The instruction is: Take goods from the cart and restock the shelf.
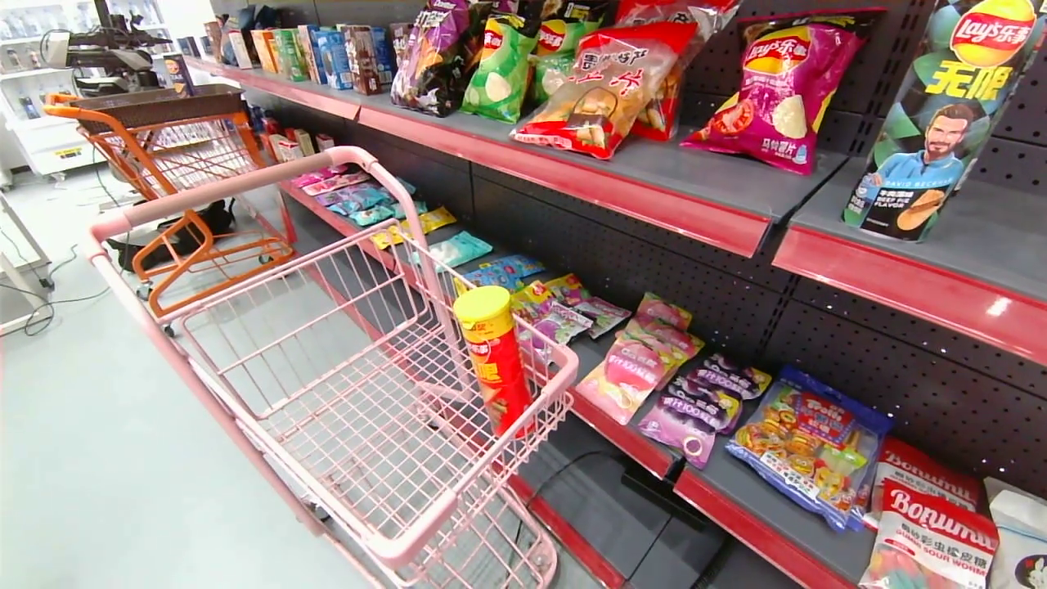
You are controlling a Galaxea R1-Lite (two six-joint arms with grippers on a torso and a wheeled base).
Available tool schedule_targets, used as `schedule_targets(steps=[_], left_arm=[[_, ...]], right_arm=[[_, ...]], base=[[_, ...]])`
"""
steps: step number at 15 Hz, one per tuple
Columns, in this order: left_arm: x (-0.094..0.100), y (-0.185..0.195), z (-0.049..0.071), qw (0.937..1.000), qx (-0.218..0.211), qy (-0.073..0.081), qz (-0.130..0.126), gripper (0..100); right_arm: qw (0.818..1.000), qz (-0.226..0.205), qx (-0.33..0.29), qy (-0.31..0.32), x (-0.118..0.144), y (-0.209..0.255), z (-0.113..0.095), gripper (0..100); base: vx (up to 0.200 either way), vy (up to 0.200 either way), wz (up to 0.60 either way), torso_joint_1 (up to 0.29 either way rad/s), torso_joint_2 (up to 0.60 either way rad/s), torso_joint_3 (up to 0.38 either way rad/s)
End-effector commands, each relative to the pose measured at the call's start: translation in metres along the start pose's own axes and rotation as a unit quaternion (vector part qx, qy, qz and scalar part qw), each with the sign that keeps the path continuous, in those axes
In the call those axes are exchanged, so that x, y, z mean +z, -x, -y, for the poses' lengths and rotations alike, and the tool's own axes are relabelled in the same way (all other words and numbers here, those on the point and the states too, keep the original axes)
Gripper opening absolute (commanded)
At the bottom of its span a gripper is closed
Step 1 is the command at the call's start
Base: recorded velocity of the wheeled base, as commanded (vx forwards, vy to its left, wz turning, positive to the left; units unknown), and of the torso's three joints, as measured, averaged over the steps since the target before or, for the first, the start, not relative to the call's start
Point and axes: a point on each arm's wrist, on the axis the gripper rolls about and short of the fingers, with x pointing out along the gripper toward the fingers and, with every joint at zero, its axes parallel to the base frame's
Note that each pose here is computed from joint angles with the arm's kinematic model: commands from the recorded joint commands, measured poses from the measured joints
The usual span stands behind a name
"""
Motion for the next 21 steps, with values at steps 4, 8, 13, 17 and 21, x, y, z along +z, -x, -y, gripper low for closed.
schedule_targets(steps=[4,8,13,17,21], left_arm=[[0.048,-0.132,-0.001,0.9938,-0.008,0.031,-0.106,100],[0.019,-0.232,-0.001,0.9869,-0.066,0.028,-0.144,100],[-0.026,-0.289,0.051,0.9571,-0.220,0.021,-0.187,100],[-0.055,-0.311,0.099,0.9338,-0.286,0.013,-0.214,100],[-0.077,-0.332,0.112,0.9308,-0.297,0.011,-0.213,100]], right_arm=[[1.000,0.000,0.000,0.001,0.000,0.000,0.000,100],[1.000,0.000,0.000,0.000,0.000,0.000,0.000,100],[1.000,0.000,0.000,0.000,0.000,0.000,0.000,100],[1.000,0.000,0.000,0.000,0.000,0.000,0.000,100],[1.000,0.000,0.001,0.001,0.000,0.000,0.000,100]], base=[[0.000,0.000,0.00,0.000,0.00,0.000],[0.000,0.000,0.00,0.000,0.00,0.000],[0.000,0.000,0.00,0.000,0.00,0.000],[0.000,0.000,0.00,0.000,0.00,0.000],[0.000,0.000,0.00,0.000,0.00,0.000]])
